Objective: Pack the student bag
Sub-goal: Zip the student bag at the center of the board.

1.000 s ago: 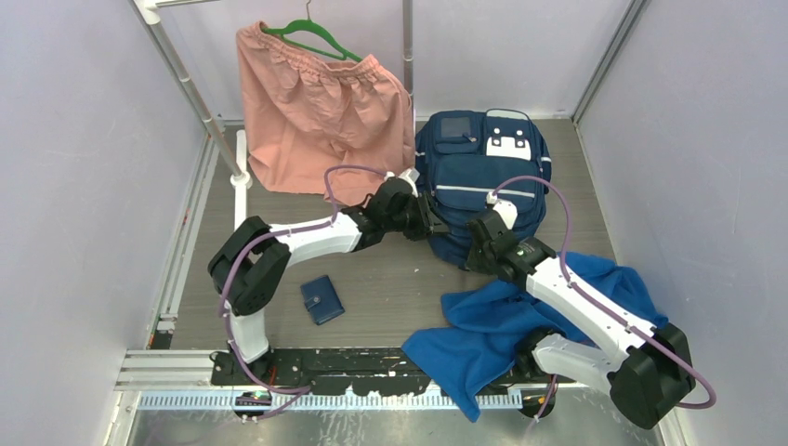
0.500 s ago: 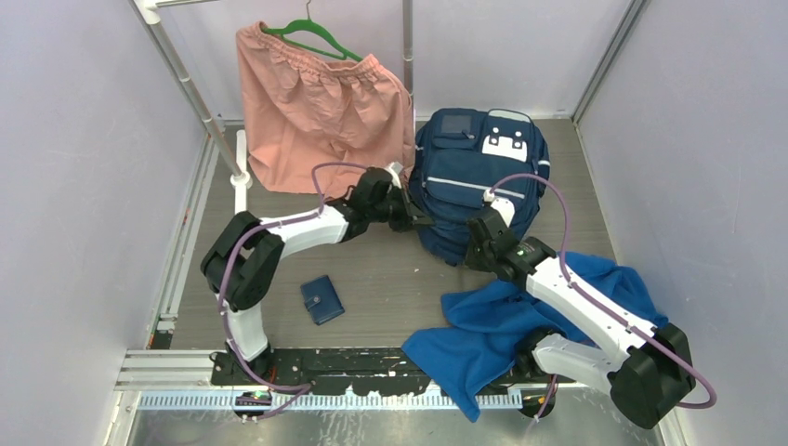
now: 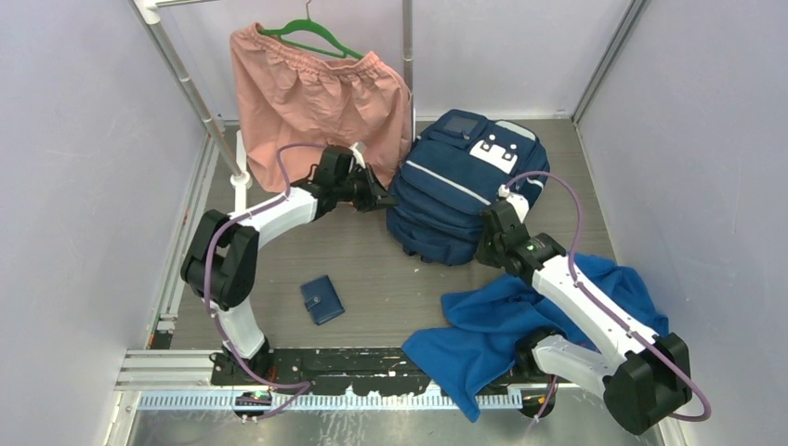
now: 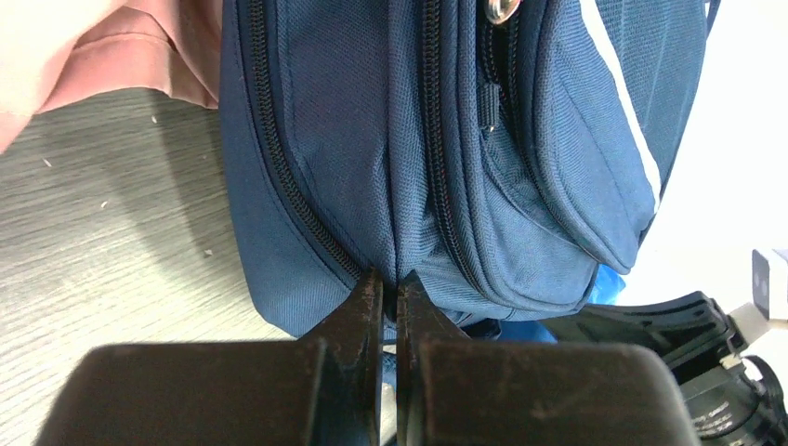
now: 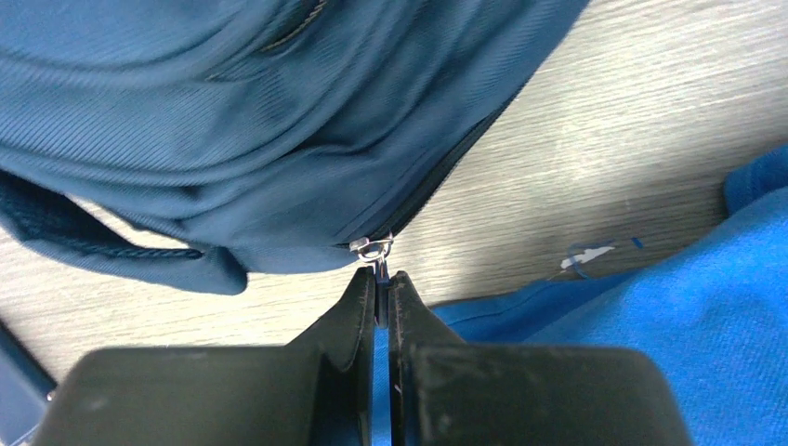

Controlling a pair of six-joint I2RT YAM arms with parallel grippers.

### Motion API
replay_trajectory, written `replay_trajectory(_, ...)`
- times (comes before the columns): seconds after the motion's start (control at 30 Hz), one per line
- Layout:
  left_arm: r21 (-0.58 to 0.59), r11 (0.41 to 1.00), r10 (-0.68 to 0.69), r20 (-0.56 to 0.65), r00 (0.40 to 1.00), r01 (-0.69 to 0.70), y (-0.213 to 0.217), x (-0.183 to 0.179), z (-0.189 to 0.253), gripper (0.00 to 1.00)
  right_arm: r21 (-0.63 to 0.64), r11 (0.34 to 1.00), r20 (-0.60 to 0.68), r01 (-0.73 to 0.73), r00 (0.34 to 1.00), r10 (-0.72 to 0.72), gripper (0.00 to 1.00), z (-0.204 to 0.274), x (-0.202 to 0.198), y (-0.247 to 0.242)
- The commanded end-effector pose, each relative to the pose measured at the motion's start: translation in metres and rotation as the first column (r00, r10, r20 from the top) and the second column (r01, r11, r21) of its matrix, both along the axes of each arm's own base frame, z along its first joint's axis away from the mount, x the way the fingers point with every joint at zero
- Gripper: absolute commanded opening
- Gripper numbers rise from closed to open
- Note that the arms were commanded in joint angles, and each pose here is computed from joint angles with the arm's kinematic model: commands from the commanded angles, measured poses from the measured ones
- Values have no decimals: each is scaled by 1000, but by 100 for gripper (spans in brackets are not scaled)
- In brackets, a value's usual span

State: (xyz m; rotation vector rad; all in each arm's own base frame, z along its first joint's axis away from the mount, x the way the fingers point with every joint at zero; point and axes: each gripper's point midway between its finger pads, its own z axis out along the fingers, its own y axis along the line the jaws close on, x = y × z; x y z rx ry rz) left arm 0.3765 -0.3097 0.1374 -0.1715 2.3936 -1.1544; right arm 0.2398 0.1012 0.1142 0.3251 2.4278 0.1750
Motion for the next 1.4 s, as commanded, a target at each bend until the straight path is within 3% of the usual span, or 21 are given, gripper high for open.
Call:
replay_trajectory(0.0,86,986,129,170,977,-146,48,45,30,0,-53,995,-3,89,996,-89,1,10,4,-28)
replay_trajectory(0.1,75,992,91,182,979,-106,41,28,48,36,20,999,30,25,999,-26,1,17,7,-12)
replay_trajectory(0.2,113,991,39,233,972,-67,29,-4,67,61,71,997,70,-39,997,34,1,24,10,1)
replay_trajectory(0.27,135,990,6,257,967,-42,17,-28,76,68,89,994,95,-66,994,58,1,28,12,6)
replay_trajectory(0.43,147,989,-61,213,975,30,-12,-76,68,69,96,992,105,-81,992,71,1,32,17,10)
replay_trajectory(0.6,202,963,-224,236,945,178,-44,-109,57,68,107,990,107,-89,991,77,1,35,22,15)
replay_trajectory(0.7,328,895,-400,286,871,304,-54,-122,48,65,113,989,113,-94,990,81,1,37,23,16)
replay_trajectory(0.8,462,802,-561,364,744,379,-58,-123,39,65,118,988,113,-97,990,83,1,37,23,18)
replay_trajectory(0.83,499,754,-635,391,666,427,-62,-126,38,65,120,988,113,-96,990,83,1,37,23,18)
replay_trajectory(0.9,546,694,-711,415,567,470,-68,-127,35,65,122,988,112,-96,990,82,1,37,22,18)
replay_trajectory(1.0,571,638,-768,432,472,517,-80,-128,33,65,127,987,114,-94,990,80,1,38,21,18)
replay_trajectory(1.23,589,558,-829,434,353,585,-110,-136,27,65,125,989,106,-85,992,72,1,34,17,15)
replay_trajectory(1.37,599,518,-855,383,349,611,-114,-137,11,64,123,989,107,-80,992,67,1,35,17,14)
